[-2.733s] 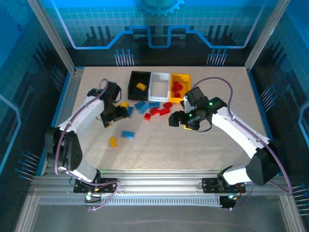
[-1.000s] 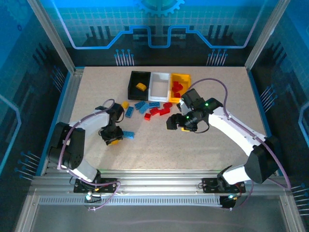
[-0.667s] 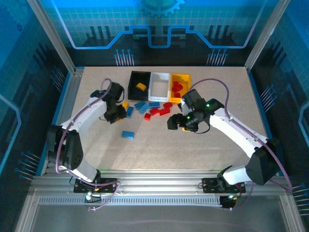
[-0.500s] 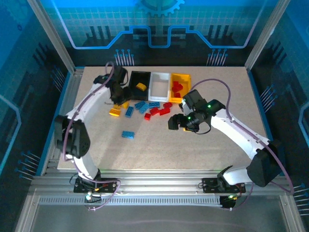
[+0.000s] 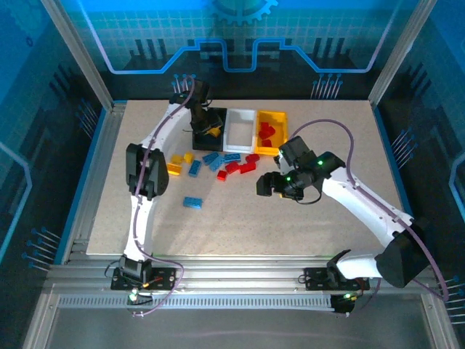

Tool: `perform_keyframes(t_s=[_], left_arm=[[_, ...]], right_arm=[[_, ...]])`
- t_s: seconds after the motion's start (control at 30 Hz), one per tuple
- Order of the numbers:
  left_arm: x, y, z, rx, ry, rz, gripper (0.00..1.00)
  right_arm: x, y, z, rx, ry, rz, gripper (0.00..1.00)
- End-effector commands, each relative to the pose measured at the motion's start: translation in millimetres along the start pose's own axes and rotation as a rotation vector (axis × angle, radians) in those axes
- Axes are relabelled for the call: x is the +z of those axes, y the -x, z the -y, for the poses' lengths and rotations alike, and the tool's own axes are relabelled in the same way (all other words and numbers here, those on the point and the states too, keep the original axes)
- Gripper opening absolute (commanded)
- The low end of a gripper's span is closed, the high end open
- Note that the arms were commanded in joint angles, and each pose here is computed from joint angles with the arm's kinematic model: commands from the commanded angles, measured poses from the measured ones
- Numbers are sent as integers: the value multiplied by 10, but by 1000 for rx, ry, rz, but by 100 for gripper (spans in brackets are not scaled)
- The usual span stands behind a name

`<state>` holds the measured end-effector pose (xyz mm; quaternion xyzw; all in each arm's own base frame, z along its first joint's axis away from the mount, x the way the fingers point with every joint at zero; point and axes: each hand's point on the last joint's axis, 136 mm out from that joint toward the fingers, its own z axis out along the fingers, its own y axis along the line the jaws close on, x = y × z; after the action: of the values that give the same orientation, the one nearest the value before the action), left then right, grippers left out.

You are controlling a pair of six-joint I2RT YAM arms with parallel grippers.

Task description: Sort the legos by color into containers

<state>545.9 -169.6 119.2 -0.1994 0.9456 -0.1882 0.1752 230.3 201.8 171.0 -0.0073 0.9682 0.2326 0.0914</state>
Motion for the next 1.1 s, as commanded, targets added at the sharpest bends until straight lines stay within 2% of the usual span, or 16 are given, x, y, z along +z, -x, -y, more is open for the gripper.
perform_keyframes(t_s=[0.0,0.3,0.43,0.53,0.63,0.73,0.83,0.97,1.07], left_arm=[[-23,30,32,17,-8,-16,42],[-36,76,40,13,-12,-17,51],[-229,46,56,29,-16,-6,51],[-466,-15,35,45,-16,12,51],[-762,-126,-85,60,7,37,52],[-932,-351,-393,20,40,22,53],[-1148,-625,-753,-60,59,14,54],[-1290,-1071,-1162,-153,63,-6,54],[-1394,-1331,-1376,-175,82,-8,55]], right_arm=[[-72,-56,98,27,-25,6,81],[-41,-88,121,40,-15,2,81],[-7,-79,84,27,-5,-1,81],[38,-77,-30,-53,-11,-16,81],[150,-89,-240,-208,-21,-49,82],[348,-104,-510,-418,-28,-57,84],[590,-161,-908,-732,8,-2,86],[972,-444,-1467,-1184,131,45,89],[1276,-544,-1697,-1372,176,45,90]])
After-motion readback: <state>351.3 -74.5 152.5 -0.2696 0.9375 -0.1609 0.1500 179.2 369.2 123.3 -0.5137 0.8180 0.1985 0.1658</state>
